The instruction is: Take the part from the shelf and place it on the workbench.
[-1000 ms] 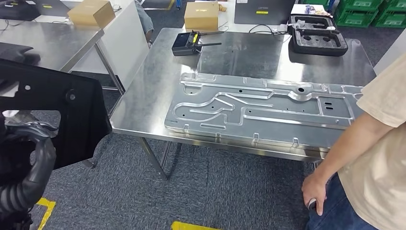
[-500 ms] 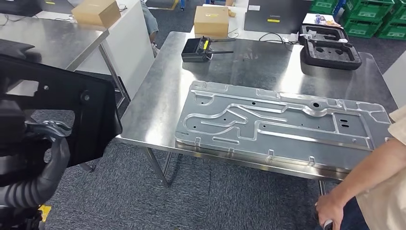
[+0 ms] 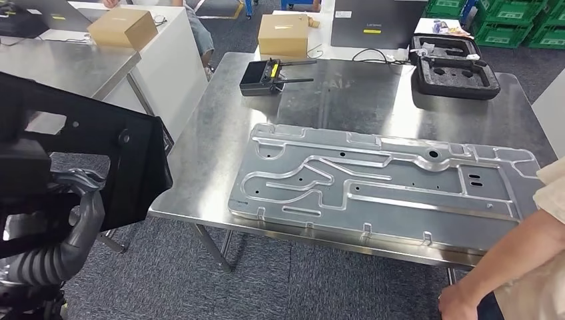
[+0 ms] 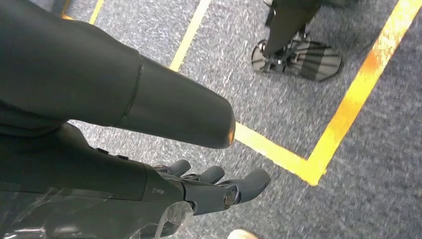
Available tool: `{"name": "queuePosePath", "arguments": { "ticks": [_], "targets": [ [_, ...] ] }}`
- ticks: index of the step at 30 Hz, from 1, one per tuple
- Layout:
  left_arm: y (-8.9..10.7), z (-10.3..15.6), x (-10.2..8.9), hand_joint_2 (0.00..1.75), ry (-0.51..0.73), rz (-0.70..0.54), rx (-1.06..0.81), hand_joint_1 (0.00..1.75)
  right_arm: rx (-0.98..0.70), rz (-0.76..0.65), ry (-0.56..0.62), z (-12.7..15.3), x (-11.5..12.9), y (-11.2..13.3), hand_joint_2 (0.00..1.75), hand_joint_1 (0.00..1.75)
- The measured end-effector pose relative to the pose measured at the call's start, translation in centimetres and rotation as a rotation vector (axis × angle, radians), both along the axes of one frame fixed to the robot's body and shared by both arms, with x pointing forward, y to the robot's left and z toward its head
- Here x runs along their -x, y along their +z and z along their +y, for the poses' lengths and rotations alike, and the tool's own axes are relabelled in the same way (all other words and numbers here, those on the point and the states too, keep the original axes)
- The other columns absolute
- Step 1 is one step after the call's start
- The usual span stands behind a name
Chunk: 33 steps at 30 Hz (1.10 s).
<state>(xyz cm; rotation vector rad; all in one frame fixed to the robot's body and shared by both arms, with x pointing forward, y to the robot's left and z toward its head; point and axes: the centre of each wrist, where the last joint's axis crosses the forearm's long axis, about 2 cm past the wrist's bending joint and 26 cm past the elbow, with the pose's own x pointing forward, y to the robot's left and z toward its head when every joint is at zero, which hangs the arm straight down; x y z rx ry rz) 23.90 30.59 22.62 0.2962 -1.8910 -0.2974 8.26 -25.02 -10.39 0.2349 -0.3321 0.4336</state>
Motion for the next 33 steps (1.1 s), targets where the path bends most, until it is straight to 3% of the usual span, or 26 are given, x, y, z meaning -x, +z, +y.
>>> {"name": "queuePosePath", "arguments": {
  "ticks": [27, 33],
  "targets": [
    [-0.86, -0.71, -0.18, 1.75, -0.017, 0.03, 0.0, 1.75, 0.003, 0.004, 0.057, 0.57, 0.18, 0.01, 0.0, 0.0],
    [-0.93, -0.64, -0.4, 1.75, 0.052, 0.025, -0.057, 1.75, 0.005, 0.008, 0.068, 0.76, 0.23, 0.02, 0.0, 0.0]
  ]
}}
